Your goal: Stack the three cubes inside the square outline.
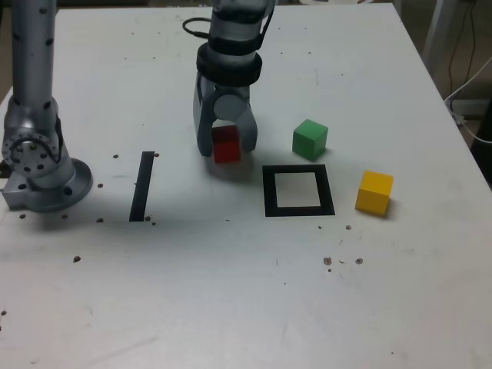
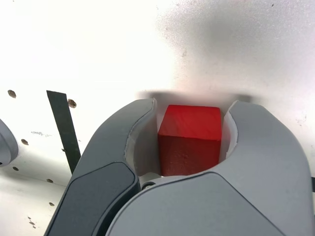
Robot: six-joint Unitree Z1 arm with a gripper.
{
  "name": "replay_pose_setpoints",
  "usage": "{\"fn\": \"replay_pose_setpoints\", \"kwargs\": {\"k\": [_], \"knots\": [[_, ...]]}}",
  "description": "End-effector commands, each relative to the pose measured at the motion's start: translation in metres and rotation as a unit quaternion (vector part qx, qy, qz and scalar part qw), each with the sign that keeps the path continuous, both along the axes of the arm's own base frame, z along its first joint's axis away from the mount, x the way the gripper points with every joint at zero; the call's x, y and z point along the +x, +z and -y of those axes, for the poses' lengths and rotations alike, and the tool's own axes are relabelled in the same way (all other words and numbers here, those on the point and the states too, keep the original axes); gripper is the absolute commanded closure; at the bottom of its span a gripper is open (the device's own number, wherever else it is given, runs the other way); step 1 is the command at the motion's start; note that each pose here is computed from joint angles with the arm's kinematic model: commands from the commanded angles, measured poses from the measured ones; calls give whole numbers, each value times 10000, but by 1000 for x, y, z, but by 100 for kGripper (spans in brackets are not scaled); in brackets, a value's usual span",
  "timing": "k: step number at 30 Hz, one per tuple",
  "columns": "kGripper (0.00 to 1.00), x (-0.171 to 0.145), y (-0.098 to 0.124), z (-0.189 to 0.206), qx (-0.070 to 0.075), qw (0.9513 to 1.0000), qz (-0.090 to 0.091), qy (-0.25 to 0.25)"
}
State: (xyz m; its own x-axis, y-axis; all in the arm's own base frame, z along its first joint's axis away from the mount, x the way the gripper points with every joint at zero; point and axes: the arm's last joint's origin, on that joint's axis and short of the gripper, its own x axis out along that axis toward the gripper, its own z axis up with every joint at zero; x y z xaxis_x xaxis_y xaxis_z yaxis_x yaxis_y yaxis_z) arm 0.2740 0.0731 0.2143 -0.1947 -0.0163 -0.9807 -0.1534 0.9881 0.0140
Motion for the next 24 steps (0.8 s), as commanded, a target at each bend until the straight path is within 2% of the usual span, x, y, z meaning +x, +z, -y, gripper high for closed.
{"fn": "replay_pose_setpoints", "kwargs": {"k": [1,7,12,16,21,24], "knots": [[81,-1,12,9,1,9998,148,-137],[81,6,35,42,-52,9984,215,-528],[81,20,43,78,-131,9964,275,-786],[81,34,40,103,-145,9950,277,-945],[78,50,26,119,-167,9943,157,-1044],[77,57,20,120,-92,9943,108,-1061]]}}
